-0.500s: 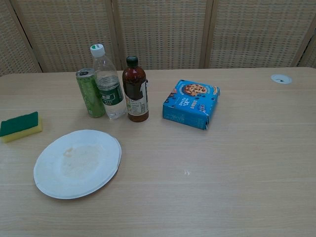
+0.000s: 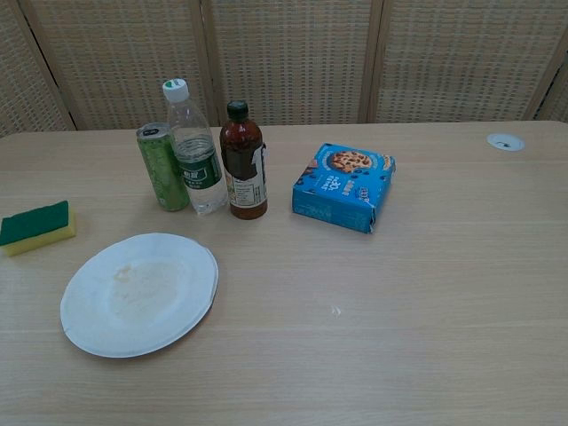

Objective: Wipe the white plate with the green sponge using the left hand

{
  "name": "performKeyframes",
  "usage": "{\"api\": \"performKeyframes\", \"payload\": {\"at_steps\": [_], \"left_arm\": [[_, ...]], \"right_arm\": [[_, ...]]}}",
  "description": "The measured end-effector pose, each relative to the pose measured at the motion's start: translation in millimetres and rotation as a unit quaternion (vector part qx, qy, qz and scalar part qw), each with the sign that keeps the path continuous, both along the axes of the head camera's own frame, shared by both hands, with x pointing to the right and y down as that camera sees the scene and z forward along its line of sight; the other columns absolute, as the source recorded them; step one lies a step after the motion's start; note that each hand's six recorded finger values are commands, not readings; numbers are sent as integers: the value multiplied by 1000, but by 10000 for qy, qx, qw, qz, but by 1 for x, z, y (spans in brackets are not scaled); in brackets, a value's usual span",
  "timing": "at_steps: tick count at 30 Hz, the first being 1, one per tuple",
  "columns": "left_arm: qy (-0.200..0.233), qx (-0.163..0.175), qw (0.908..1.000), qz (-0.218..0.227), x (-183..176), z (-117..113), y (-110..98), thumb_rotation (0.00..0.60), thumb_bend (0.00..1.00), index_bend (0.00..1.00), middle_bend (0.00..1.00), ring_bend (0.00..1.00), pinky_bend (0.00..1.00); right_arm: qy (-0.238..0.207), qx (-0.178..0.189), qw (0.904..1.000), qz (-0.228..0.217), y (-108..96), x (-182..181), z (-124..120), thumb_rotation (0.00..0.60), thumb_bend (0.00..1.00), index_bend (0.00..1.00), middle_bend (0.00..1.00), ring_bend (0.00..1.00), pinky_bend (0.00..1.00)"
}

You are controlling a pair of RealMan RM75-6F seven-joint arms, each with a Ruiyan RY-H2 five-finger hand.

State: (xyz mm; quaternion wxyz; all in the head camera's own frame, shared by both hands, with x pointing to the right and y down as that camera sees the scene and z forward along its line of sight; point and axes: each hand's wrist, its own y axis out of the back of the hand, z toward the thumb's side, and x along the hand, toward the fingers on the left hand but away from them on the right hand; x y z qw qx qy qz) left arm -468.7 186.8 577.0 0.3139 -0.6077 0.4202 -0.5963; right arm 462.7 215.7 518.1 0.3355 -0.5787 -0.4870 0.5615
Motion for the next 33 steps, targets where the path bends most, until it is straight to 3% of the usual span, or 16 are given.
{"api": "performKeyframes", "payload": {"at_steps": [10,14,20,26,33], "left_arm": [[113,-966,9952,104,1,79,-57,600,0,0,0,0,4],[54,-1012,9948,-55,-1,110,-87,600,0,5,5,2,124],[-142,-991,9946,-260,-1,150,-122,600,0,137,167,125,263],[-52,-1280,9913,-313,27,187,-138,600,0,180,212,171,299],[122,-1462,9889,-253,44,197,-141,600,0,213,221,174,301]], "right_arm": [[209,-27,9995,228,-6,11,7,600,0,0,0,0,0],[330,-16,9989,336,-8,16,7,600,0,0,0,0,0],[458,-82,9979,447,-8,22,10,600,0,0,0,0,0],[514,-106,9973,514,-9,25,11,600,0,0,0,0,0],[510,-114,9971,550,-9,26,10,600,0,0,0,0,0]]}}
